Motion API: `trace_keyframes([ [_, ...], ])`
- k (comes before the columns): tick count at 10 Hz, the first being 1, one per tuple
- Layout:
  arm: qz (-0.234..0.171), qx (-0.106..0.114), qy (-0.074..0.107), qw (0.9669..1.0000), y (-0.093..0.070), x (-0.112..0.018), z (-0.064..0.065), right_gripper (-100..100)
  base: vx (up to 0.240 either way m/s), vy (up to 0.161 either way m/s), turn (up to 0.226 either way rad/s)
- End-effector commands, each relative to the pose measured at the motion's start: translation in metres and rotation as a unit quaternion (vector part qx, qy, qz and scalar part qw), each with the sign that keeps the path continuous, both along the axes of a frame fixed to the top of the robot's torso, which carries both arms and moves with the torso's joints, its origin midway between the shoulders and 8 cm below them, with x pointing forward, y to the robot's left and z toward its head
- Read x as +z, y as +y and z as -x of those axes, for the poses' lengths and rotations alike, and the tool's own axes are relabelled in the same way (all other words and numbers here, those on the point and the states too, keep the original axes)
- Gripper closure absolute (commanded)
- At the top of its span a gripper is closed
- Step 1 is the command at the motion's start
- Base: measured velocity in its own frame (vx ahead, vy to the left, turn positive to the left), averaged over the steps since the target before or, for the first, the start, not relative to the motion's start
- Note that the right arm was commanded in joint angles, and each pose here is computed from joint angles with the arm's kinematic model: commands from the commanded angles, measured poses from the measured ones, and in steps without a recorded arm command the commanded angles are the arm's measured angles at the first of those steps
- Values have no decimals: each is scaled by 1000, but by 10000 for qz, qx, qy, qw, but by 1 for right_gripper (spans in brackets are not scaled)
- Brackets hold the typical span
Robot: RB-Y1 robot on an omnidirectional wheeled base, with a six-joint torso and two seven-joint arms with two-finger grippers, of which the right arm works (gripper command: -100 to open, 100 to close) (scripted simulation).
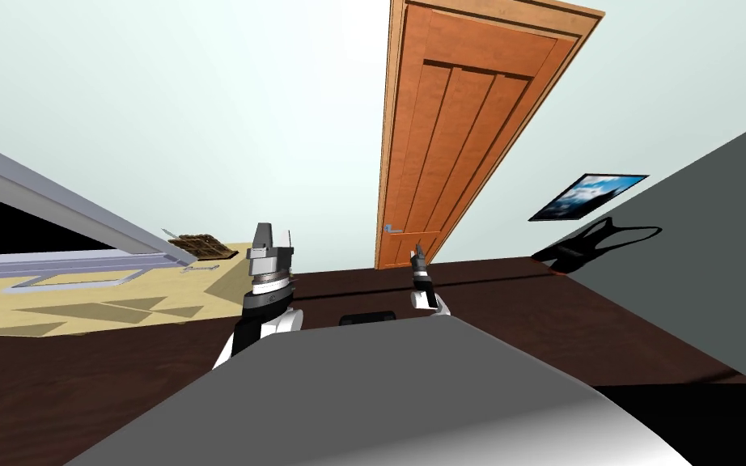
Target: Pull the door open
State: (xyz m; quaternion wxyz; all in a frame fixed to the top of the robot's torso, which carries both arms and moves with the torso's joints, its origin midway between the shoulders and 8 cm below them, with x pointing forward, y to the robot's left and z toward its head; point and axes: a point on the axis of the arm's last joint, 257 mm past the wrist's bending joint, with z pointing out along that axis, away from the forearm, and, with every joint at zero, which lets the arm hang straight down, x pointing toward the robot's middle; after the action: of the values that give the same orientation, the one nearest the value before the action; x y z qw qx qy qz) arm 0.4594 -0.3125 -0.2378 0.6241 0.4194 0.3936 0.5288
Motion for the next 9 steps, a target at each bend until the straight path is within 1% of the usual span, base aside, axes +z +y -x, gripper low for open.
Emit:
trace_keyframes([
  [1,-30,-11,121,9999,-4,-12,-3,-100,50,-9,73],
  [2,-50,-14,164,9999,-6,-17,-6,-100,66,-16,122],
  [3,-55,-21,223,9997,-7,-23,-6,-100,61,-17,52],
  [4,-80,-33,323,9994,-9,-33,-8,-100,66,-9,69],
  [5,-101,-37,358,9993,-11,-37,-10,-100,87,-9,106],
  [6,-126,-49,440,9989,-14,-45,-12,-100,92,-21,124],
  [7,-132,-59,514,9986,-14,-52,-11,-100,65,-16,51],
  [8,-158,-74,608,9980,-17,-61,-12,-100,62,-6,84],
  [9,-179,-80,636,9978,-19,-64,-15,-100,74,-13,100],
])
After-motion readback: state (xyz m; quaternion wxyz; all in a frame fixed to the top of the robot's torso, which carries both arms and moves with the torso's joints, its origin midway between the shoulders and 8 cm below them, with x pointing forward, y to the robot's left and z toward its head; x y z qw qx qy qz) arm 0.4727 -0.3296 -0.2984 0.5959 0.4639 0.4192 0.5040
